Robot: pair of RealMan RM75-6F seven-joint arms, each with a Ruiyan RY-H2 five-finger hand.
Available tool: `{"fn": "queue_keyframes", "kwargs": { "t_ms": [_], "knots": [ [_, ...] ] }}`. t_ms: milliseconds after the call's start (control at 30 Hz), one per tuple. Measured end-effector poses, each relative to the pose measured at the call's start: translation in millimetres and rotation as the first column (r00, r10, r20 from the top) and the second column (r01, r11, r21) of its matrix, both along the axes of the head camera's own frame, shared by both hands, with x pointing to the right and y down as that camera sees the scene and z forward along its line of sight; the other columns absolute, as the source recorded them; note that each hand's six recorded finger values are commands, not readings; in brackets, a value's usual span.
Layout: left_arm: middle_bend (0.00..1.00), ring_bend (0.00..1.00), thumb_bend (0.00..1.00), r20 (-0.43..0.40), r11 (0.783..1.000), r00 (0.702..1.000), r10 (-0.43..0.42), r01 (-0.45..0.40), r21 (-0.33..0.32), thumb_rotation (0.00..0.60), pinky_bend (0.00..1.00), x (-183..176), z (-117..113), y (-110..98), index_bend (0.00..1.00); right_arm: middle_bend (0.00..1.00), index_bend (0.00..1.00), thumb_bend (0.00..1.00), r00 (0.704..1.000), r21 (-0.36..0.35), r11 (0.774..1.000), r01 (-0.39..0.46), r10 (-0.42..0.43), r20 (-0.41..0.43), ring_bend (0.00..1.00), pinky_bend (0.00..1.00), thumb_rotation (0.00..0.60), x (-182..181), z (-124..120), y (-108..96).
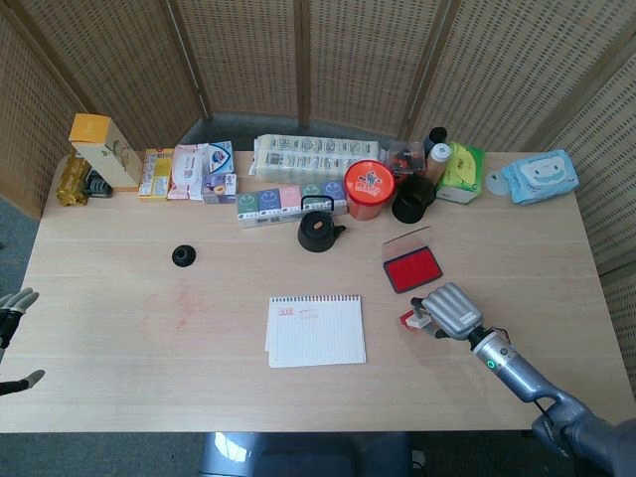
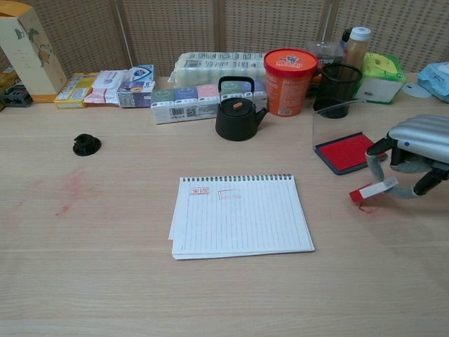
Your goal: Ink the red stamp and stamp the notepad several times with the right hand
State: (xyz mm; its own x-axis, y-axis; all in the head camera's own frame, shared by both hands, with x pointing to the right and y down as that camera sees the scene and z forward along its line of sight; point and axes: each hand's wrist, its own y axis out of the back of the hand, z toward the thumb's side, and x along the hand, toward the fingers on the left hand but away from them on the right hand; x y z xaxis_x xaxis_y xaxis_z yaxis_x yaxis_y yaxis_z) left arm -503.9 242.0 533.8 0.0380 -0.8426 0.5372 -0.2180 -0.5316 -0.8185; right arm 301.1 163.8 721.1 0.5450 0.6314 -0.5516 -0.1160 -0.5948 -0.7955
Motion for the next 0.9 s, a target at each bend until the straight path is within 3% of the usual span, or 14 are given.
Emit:
{"fn": "queue_keyframes", "kwargs": {
  "t_ms": [300,533,733,900],
  "knots": [
    [0.00,0.00,0.00,0.001,1.000,1.000,0.005,-0.005,-0.007,0.600,0.01,1.6,1.6,0.6,0.00,1.00,0.71,0.47,0.990,-0.096,0.986,-0.134,0.137,0.028,1.00,1.00,0.600,-1.2,-13.9,-14.6],
    [0.00,0.00,0.00,-0.001,1.000,1.000,0.007,-0.007,-0.008,0.600,0.01,2.2,1.5,0.9,0.00,1.00,0.71,0.51,0.977,-0.099,0.972,-0.214,0.213,-0.016,1.00,1.00,0.600,-0.7,-23.5,-39.9],
    [0.00,0.00,0.00,0.001,1.000,1.000,0.005,-0.005,-0.014,0.600,0.01,1.4,2.1,0.7,0.00,1.00,0.71,0.53,0.957,-0.107,0.951,-0.289,0.285,-0.052,1.00,1.00,0.600,-2.8,-25.8,-59.2],
    [0.00,0.00,0.00,-0.003,1.000,1.000,0.003,-0.003,-0.020,0.600,0.01,0.1,3.0,-0.4,0.00,1.00,0.71,0.55,0.919,-0.104,0.916,-0.388,0.377,-0.113,1.00,1.00,0.600,2.0,-21.5,-73.6]
  ]
}}
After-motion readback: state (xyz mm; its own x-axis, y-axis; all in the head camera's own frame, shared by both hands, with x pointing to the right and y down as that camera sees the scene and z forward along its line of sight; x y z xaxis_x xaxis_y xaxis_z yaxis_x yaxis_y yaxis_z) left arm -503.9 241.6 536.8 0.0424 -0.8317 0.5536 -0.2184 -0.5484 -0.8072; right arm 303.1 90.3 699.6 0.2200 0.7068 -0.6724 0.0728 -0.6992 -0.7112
